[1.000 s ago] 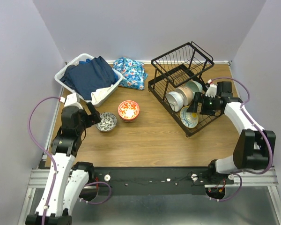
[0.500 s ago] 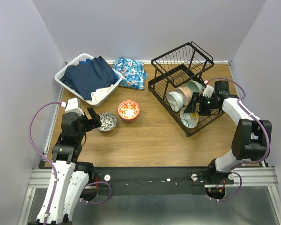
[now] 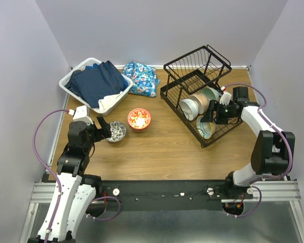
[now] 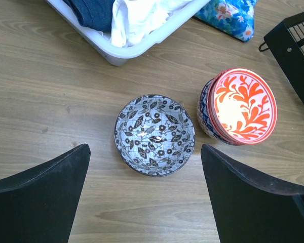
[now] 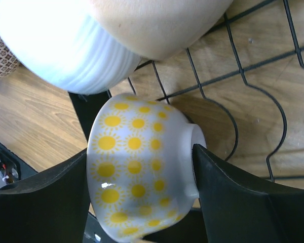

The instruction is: Unload the bowls from the dish rack

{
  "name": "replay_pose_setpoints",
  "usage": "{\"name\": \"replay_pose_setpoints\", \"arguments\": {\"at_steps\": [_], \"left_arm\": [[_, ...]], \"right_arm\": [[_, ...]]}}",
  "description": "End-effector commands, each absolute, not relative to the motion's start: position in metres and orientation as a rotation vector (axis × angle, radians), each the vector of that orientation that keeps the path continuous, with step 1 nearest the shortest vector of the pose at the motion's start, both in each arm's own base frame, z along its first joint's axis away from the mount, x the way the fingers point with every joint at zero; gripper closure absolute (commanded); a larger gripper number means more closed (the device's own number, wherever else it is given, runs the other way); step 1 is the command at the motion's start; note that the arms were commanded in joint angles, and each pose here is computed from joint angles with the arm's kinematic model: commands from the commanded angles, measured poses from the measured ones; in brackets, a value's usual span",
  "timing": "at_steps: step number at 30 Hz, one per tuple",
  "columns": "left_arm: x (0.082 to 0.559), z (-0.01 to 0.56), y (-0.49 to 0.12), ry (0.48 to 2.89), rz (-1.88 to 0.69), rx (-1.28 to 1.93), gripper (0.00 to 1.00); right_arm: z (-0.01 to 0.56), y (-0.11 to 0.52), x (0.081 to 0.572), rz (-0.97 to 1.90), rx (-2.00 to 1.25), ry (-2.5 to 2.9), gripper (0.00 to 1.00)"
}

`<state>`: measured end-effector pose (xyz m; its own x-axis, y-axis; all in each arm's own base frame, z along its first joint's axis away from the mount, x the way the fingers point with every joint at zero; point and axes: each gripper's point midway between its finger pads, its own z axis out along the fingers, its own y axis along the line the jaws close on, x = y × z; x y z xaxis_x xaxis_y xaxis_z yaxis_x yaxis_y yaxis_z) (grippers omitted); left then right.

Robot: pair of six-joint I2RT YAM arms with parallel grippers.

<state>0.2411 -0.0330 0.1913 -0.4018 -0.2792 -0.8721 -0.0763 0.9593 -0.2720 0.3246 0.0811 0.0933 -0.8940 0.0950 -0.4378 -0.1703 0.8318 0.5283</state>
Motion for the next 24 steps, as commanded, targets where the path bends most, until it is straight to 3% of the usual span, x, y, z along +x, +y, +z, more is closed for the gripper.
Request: {"name": "replay_pose_setpoints", "arguments": {"at_steps": [1, 9, 24], "left_arm": [[0.243, 0.192, -0.038, 1.970, -0.241, -0.218, 0.01], [0.243, 0.190, -0.049, 1.979, -0.276, -0.173, 0.01], [0.251, 0.209, -0.111, 1.958, -0.598, -0.086, 0.01]], "right_arm": [[0.106, 0.081, 0.311, 0.757, -0.034, 2.569, 0.41], [0.116, 0.074, 0.309, 0.676, -0.022, 2.545, 0.58], [0.172, 0.066, 0.317, 0.590, 0.098, 2.367, 0.67]]}}
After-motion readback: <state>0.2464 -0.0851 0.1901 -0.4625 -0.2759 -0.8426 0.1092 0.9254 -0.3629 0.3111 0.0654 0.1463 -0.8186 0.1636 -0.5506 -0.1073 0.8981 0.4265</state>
